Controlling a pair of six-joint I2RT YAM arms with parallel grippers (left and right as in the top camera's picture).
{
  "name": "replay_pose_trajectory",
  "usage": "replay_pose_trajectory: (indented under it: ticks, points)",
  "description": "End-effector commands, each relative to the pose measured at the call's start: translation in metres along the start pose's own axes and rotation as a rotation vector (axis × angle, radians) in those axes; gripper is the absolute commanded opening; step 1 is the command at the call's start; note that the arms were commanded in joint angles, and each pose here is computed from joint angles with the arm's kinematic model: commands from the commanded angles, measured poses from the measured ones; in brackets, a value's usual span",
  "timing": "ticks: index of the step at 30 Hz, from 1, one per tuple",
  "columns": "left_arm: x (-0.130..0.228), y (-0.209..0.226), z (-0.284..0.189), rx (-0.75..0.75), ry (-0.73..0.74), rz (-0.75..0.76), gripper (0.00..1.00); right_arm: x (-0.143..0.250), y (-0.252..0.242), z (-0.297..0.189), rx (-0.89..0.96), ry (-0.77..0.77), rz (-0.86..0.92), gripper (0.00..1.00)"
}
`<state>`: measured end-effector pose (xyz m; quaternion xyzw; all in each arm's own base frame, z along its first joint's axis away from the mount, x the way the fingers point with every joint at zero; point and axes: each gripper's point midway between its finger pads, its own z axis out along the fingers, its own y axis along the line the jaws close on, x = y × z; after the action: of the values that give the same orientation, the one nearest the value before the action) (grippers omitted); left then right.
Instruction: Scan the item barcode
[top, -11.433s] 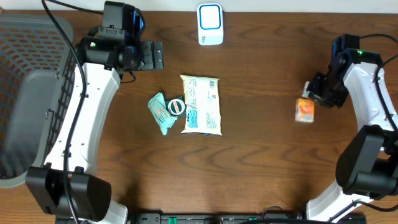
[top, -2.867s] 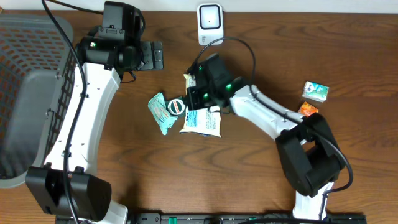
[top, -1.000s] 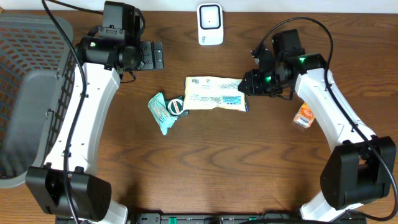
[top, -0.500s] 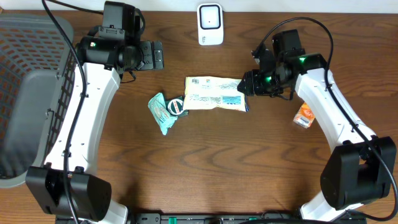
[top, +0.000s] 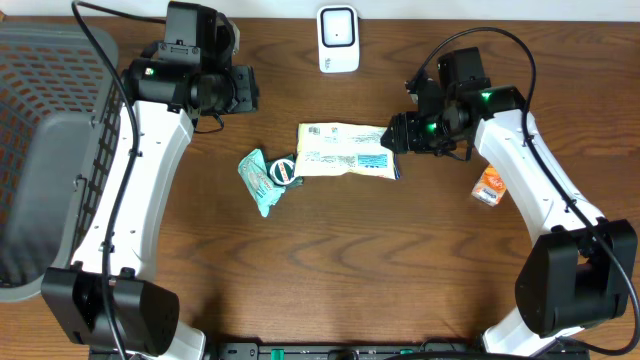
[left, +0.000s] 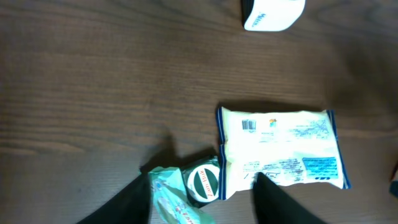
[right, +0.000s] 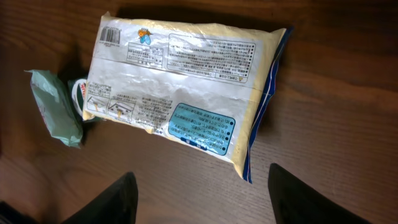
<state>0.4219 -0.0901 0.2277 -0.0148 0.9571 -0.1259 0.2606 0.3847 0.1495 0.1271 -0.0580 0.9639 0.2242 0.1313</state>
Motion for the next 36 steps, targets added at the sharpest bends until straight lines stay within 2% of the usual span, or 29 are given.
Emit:
replay_pose_trajectory:
  ticks: [1,3,4,5,8,14,23,28,36]
  points:
    - [-0.003,-0.004,-0.004,0.019,-0.012,-0.003,0.40,-0.005,0.003,-0.005,0.004,-0.019,-0.021,0.63]
    - [-0.003,-0.004,-0.004,0.019,-0.010,-0.004,0.26,-0.005,0.003,-0.005,0.004,-0.019,-0.021,0.64]
    - [0.001,-0.006,-0.004,0.030,0.007,-0.005,0.14,-0.005,0.003,-0.005,0.004,-0.019,-0.020,0.64]
    - [0.007,-0.010,-0.005,0.057,0.034,-0.007,0.08,-0.005,0.003,-0.005,0.004,-0.019,-0.020,0.64]
    - [0.014,-0.022,-0.007,0.126,0.066,-0.052,0.07,-0.003,0.003,-0.005,0.004,-0.014,-0.017,0.65]
    - [0.033,-0.020,0.016,0.118,0.166,-0.096,0.07,-0.003,0.003,-0.004,0.004,-0.012,-0.011,0.65]
    - [0.047,-0.028,0.057,0.207,0.272,-0.067,0.07,-0.004,0.003,-0.005,0.003,-0.017,-0.009,0.65]
    - [0.045,-0.057,0.063,0.378,0.277,-0.028,0.07,-0.004,0.003,-0.005,0.003,-0.017,-0.009,0.65]
    - [0.063,-0.080,0.089,0.394,0.341,-0.002,0.07,-0.004,0.003,-0.005,0.003,-0.018,0.004,0.66]
